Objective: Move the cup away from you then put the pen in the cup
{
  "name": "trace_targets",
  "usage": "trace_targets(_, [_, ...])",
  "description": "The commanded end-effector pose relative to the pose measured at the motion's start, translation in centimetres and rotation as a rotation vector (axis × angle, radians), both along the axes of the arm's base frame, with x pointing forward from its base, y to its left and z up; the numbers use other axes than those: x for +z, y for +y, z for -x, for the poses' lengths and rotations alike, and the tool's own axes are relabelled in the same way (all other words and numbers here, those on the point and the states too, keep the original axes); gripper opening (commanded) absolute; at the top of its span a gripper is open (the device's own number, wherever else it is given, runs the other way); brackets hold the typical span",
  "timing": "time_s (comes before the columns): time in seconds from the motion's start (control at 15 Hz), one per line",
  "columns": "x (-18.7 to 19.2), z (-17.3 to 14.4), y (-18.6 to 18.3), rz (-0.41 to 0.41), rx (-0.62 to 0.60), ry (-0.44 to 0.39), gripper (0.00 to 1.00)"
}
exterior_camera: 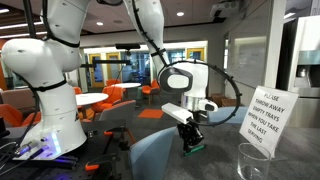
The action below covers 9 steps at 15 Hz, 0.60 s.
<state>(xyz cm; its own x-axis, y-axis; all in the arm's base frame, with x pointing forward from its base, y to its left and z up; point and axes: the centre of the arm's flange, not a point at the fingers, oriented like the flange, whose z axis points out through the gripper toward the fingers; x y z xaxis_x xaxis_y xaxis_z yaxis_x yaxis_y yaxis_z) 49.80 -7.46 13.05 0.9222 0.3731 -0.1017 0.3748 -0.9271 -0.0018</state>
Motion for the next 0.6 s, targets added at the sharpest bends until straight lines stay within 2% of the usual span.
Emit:
trace_targets(0.0, [0.07,-0.21,0.24,0.025,-0.022,0.014,0.03])
trace_targets(0.07, [0.07,-0.21,0.25,0.027,-0.024,0.016,0.02])
trace_targets(0.13, [0.08,-0.19,0.25,0.028,-0.023,0.022,0.31])
trace_targets(0.2, [0.06,-0.18,0.26,0.024,-0.019,0.025,0.28])
trace_targets(0.27, [-0.05,0.05,0.03,0.003,-0.010,0.005,0.05])
trace_targets(0.47, [-0.07,0.07,0.05,0.003,-0.010,0.007,0.26])
trace_targets(0.53, [-0.07,0.07,0.05,0.003,-0.010,0.007,0.28])
